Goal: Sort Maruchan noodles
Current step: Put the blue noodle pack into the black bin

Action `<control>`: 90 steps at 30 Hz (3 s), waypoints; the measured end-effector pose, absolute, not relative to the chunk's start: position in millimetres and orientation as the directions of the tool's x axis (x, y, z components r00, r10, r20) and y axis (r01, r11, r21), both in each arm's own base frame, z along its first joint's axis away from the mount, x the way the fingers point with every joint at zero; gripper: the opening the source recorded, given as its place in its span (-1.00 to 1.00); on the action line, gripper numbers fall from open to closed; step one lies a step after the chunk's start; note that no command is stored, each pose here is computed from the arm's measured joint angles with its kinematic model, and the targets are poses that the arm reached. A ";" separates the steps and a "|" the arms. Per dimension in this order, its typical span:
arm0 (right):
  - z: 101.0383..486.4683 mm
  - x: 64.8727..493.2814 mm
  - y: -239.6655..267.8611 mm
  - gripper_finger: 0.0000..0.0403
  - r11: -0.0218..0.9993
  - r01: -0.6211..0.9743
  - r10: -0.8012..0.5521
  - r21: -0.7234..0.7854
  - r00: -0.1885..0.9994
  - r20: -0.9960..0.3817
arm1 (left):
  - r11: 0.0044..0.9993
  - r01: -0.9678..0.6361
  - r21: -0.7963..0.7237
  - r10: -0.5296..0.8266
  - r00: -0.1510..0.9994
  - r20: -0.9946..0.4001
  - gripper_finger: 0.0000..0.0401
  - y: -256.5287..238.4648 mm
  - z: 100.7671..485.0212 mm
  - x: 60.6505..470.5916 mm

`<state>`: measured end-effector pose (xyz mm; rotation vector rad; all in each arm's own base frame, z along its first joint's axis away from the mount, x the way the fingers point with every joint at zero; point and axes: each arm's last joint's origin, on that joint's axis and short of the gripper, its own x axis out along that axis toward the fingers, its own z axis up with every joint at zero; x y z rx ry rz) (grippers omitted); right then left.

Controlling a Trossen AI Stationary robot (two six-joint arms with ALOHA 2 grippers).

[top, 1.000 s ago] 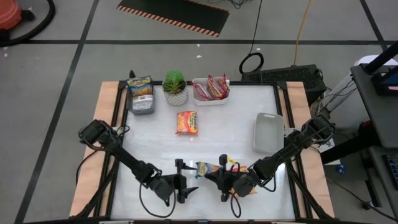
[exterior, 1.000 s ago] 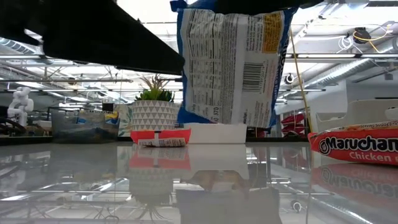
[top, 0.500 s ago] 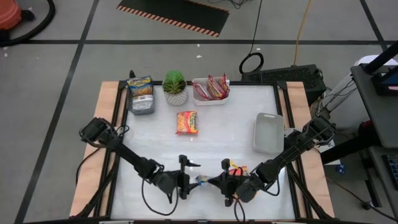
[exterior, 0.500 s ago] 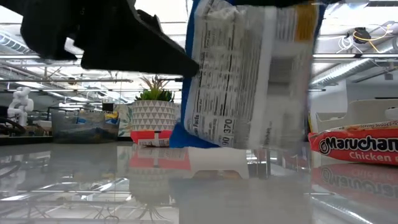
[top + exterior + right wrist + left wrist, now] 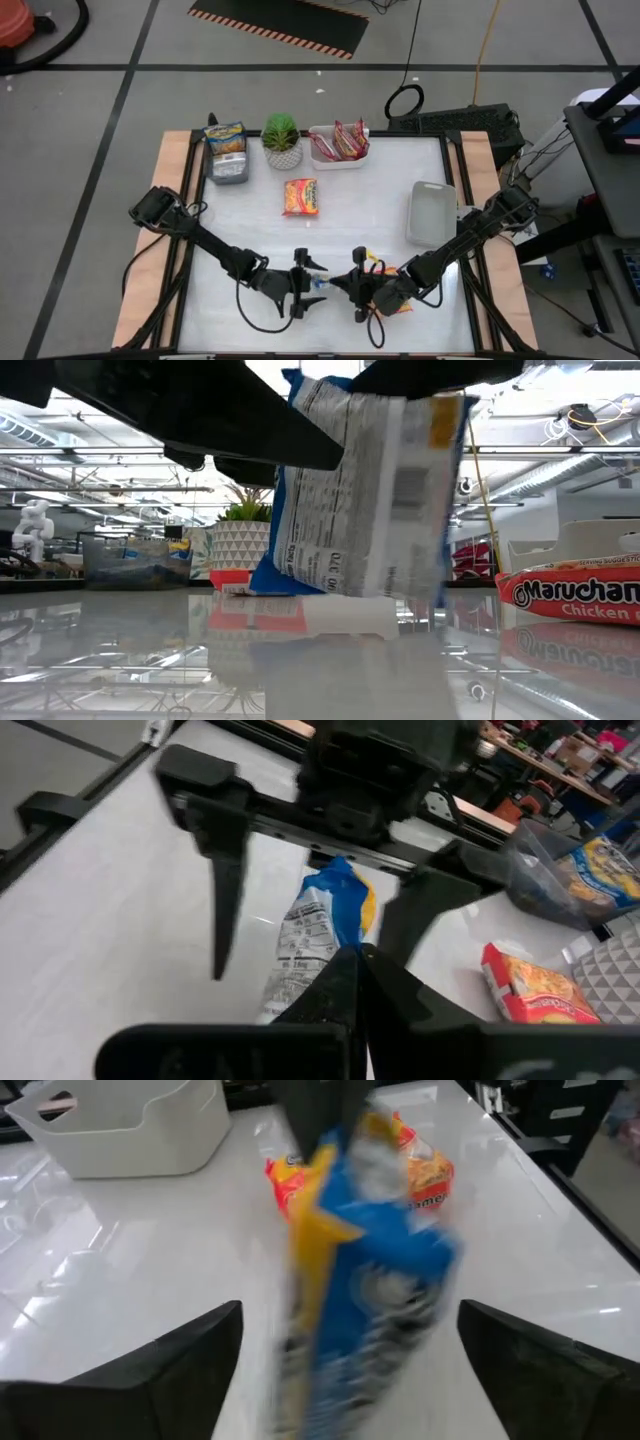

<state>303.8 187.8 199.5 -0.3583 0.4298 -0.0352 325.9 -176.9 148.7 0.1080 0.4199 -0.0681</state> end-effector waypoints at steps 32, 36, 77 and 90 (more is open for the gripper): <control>209.5 307.1 180.3 -0.79 0.916 -0.052 -0.109 -0.399 0.923 -0.370 | 0.991 0.098 0.096 -0.049 0.907 -0.418 -0.35 -179.3 147.7 324.1; 233.8 288.3 190.4 -0.57 0.884 0.020 -0.172 -0.467 0.943 -0.285 | 0.995 0.084 0.060 -0.053 0.918 -0.392 -0.35 -179.9 150.3 325.2; 231.7 279.7 209.5 0.55 0.096 0.023 -0.616 -0.995 0.786 -0.041 | 0.720 -0.091 -0.688 0.147 0.989 0.023 -0.34 -109.4 275.1 318.9; 234.0 297.2 189.1 0.55 -0.040 -0.093 -0.613 -0.995 0.788 -0.049 | 0.655 -0.107 -0.748 0.119 0.992 -0.037 -0.37 -112.2 268.6 318.2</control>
